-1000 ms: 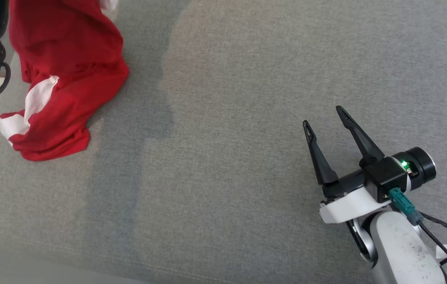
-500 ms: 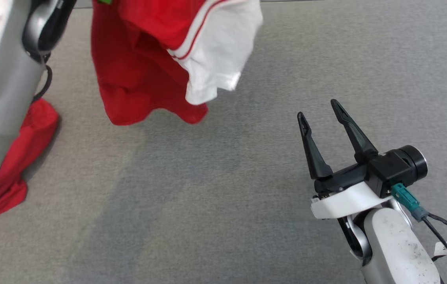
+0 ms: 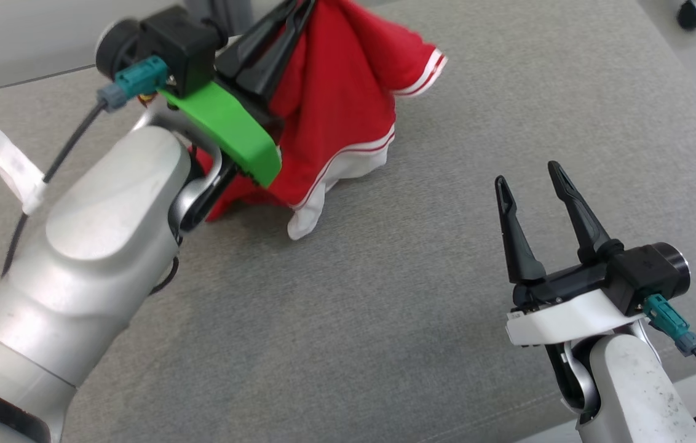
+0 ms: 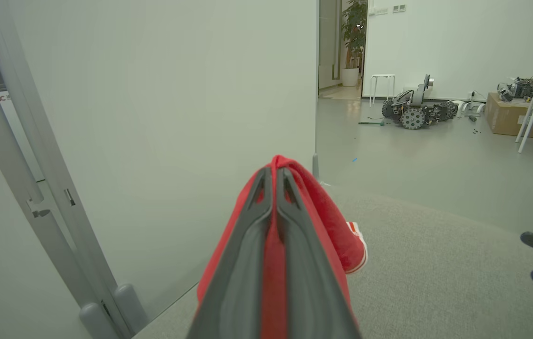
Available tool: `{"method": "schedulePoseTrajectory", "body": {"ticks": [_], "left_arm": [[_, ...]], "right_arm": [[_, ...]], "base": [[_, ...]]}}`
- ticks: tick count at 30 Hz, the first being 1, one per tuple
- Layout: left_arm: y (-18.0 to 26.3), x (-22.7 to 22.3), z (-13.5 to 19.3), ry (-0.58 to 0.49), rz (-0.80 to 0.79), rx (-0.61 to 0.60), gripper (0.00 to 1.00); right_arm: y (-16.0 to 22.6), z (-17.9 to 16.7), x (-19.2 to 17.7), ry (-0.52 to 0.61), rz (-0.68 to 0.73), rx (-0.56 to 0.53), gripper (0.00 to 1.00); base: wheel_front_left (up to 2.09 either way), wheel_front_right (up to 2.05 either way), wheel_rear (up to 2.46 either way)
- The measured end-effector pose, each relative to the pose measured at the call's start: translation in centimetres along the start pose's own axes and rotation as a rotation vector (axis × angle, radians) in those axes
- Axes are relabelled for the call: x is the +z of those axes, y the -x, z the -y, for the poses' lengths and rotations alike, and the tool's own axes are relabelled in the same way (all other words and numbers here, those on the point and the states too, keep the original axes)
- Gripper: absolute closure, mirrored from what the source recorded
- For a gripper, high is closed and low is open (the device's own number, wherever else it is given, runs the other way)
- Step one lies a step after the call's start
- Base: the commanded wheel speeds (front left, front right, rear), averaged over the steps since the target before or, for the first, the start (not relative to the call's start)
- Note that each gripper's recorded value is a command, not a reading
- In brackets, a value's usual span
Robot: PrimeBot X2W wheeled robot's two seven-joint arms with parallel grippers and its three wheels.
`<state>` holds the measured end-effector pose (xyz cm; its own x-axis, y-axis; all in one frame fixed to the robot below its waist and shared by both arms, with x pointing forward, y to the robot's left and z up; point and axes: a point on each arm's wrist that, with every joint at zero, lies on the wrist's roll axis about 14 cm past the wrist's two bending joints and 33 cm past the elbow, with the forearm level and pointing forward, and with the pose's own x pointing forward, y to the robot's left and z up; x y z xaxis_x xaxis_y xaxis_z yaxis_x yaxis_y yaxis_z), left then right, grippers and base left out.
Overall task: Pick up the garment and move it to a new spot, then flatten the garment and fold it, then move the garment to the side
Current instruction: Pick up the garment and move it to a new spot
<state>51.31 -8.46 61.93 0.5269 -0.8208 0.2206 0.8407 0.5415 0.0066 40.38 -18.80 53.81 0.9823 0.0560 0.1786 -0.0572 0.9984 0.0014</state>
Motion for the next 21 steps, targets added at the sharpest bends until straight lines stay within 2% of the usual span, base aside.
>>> {"method": "schedulePoseTrajectory", "body": {"ticks": [7, 8, 9, 10, 13, 17, 21], "left_arm": [[0.9, -10.3, 1.6, 0.128, -0.219, 0.037, 1.00], [0.9, -11.1, 1.7, 0.144, -0.232, 0.044, 0.89], [0.9, -11.8, 1.7, 0.152, -0.239, 0.057, 0.51], [0.9, -12.2, 1.6, 0.154, -0.242, 0.069, 0.00], [1.2, -13.0, 1.8, 0.176, -0.241, 0.096, 0.00], [1.8, -11.9, 2.8, 0.195, -0.181, 0.134, 0.00], [4.5, -11.0, 3.3, 0.189, -0.135, 0.222, 0.00]], "right_arm": [[2.2, 3.0, 0.4, 0.022, -0.014, -0.097, 0.00], [2.4, 3.3, 0.3, 0.025, -0.020, -0.107, 0.00], [2.6, 3.5, 0.1, 0.027, -0.026, -0.115, 0.00], [2.7, 3.6, 0.0, 0.027, -0.031, -0.119, 0.00], [3.2, 4.0, -0.4, 0.027, -0.047, -0.133, 0.00], [4.0, 3.7, -1.0, 0.024, -0.070, -0.131, 0.00], [5.1, 3.2, -1.7, 0.023, -0.097, -0.125, 0.00]], "base": [[0.00, 0.00, 0.00], [0.00, 0.00, 0.00], [0.00, 0.00, 0.00], [0.00, 0.00, 0.00], [0.00, 0.00, 0.00], [0.00, 0.00, 0.00], [0.00, 0.00, 0.00]]}}
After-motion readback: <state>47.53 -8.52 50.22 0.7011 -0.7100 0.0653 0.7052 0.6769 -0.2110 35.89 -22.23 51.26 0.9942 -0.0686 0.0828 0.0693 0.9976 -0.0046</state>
